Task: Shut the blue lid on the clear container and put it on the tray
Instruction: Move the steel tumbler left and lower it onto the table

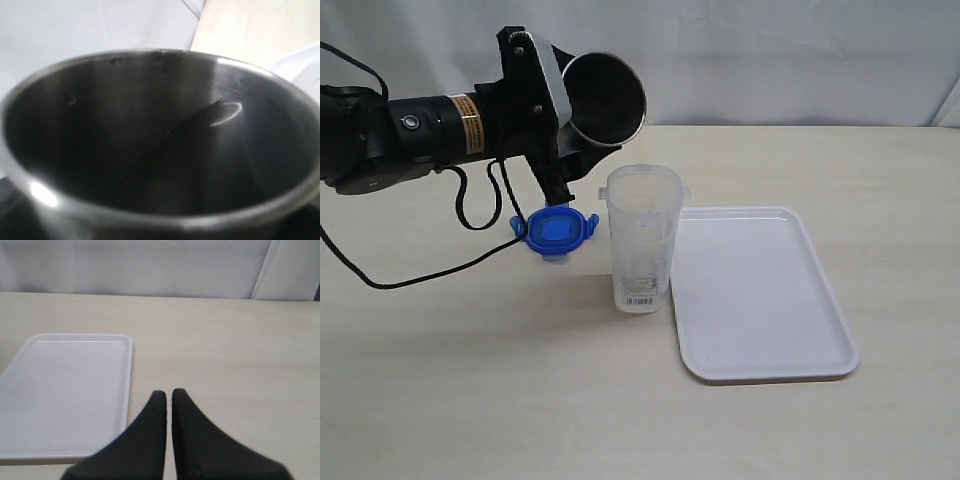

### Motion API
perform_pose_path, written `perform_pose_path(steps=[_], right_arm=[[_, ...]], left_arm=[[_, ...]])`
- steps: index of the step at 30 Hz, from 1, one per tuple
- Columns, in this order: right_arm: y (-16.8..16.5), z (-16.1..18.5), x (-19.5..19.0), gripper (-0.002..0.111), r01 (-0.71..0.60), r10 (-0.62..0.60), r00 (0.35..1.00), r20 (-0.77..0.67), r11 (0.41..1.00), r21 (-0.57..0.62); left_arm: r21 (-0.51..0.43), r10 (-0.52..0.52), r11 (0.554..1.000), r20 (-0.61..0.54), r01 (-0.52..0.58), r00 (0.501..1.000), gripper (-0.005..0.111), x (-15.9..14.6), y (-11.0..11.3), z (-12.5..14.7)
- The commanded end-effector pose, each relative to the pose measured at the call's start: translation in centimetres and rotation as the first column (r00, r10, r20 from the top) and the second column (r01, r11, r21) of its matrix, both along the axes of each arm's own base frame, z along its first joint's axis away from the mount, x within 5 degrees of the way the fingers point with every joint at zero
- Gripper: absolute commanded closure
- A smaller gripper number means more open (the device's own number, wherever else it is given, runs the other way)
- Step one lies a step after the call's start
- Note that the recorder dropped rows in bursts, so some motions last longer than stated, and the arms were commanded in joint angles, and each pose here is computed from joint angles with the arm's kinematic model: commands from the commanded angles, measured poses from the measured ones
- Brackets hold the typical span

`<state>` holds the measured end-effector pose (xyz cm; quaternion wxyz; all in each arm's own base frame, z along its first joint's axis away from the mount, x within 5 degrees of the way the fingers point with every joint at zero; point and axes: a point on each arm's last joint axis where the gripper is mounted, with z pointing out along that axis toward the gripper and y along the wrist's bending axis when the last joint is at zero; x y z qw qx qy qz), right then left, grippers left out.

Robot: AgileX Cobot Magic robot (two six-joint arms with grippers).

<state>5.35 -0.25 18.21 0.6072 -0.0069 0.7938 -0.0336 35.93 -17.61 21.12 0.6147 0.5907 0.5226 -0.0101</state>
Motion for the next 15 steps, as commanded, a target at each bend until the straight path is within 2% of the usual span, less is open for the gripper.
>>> perform_pose_path(steps=[1,5,10,15], right_arm=[[0.0,0.0,0.0,0.104,-0.002,0.002,1.000,0.004,1.000,0.000],[0.0,0.0,0.0,0.104,-0.002,0.002,1.000,0.004,1.000,0.000],[0.0,0.0,0.0,0.104,-0.002,0.002,1.000,0.004,1.000,0.000],[0.0,0.0,0.0,0.104,-0.002,0.002,1.000,0.004,1.000,0.000]], left_arm=[[-0.219,0.071,0.972,-0.066,-0.084,0.995,0.107,0.5,0.0,2.0],[-0.354,0.171,0.904,-0.214,-0.240,0.962,0.107,1.1,0.7,2.2],[-0.403,0.262,0.826,-0.343,-0.394,0.902,0.107,1.7,1.5,1.9],[-0.465,0.327,0.727,-0.412,-0.505,0.850,0.107,2.7,3.5,2.1]])
